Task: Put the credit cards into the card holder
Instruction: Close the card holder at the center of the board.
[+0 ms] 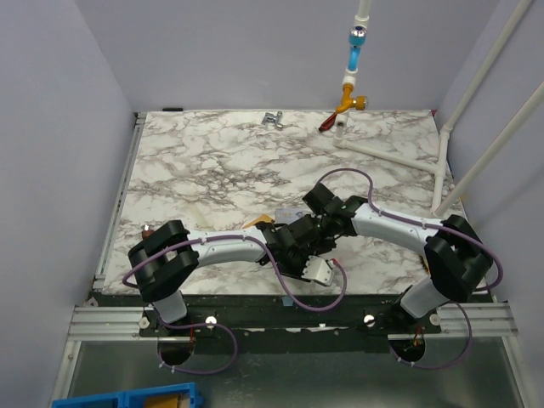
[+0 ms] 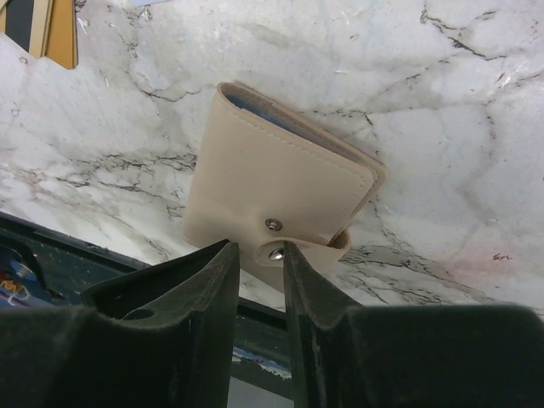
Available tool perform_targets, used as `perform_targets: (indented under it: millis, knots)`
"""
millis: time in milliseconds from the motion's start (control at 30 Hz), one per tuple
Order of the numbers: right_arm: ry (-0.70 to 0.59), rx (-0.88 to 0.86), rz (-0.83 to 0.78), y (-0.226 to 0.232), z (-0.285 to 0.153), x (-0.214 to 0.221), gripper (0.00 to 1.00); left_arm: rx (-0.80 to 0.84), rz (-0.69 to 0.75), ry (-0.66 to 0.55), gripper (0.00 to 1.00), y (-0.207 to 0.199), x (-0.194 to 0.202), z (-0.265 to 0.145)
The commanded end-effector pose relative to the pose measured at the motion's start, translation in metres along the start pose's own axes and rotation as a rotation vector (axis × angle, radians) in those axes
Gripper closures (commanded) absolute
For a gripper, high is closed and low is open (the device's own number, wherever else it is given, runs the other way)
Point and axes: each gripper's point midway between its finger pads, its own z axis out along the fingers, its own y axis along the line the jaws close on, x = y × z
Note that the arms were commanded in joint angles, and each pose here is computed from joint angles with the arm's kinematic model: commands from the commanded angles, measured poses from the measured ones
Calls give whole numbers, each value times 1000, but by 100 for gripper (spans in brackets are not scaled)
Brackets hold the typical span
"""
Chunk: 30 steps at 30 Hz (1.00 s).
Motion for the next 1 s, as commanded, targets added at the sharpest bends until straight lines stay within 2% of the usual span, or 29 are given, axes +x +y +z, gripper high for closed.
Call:
perform_targets:
  millis: [0,100,200,300,433,633,833,967]
  knots:
    - [5,50,-22,-2,-1,-1,71,-23,-8,-8,70,0,1,-5]
    - [5,55,-24,0,-3,-1,77,-27,-12,-6,71,-1,3,-5]
    - [12,61,-25,-1,-5,0,80,-32,-12,-7,71,0,3,-5]
    - [24,62,-28,-1,-7,3,79,-37,-14,-10,72,0,3,-5]
    - [32,67,-29,-2,-9,4,73,-40,-16,-10,72,1,3,-5]
    - [37,77,-30,-4,-10,6,73,-47,-19,-5,73,3,3,-5]
    - [45,76,-31,-2,-7,7,80,-51,-18,-6,74,4,1,-6]
    - [43,74,-31,-1,-7,6,90,-50,-20,-4,74,5,1,-6]
